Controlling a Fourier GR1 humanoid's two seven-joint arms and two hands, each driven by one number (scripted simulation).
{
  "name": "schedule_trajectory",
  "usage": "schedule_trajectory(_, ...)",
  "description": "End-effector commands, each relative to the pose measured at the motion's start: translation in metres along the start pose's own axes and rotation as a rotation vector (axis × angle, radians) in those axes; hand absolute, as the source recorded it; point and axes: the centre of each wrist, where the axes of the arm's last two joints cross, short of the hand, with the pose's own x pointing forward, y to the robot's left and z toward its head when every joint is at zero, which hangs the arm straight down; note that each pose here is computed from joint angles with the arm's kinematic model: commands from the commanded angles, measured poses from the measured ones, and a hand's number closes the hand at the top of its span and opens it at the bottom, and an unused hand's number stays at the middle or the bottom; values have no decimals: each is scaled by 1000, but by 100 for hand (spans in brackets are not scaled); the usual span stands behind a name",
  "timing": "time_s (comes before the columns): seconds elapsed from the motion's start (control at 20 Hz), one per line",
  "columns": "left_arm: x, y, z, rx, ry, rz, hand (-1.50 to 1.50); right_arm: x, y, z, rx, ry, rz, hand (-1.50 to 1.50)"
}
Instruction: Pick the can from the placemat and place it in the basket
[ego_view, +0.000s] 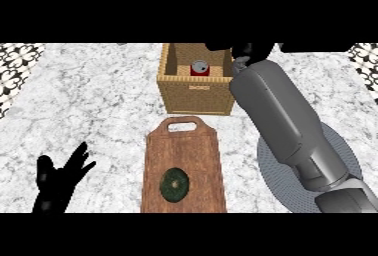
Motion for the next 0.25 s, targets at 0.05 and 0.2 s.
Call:
schedule_trajectory(0.05, -7, 3, -4, -5, 54, 11, 0, -33, -26, -4, -89, 80, -72, -150)
schedule_trajectory(0.2, -3, 0, 1, 19, 68, 22, 0, -34, -64, -11, -76, 104, -70, -150)
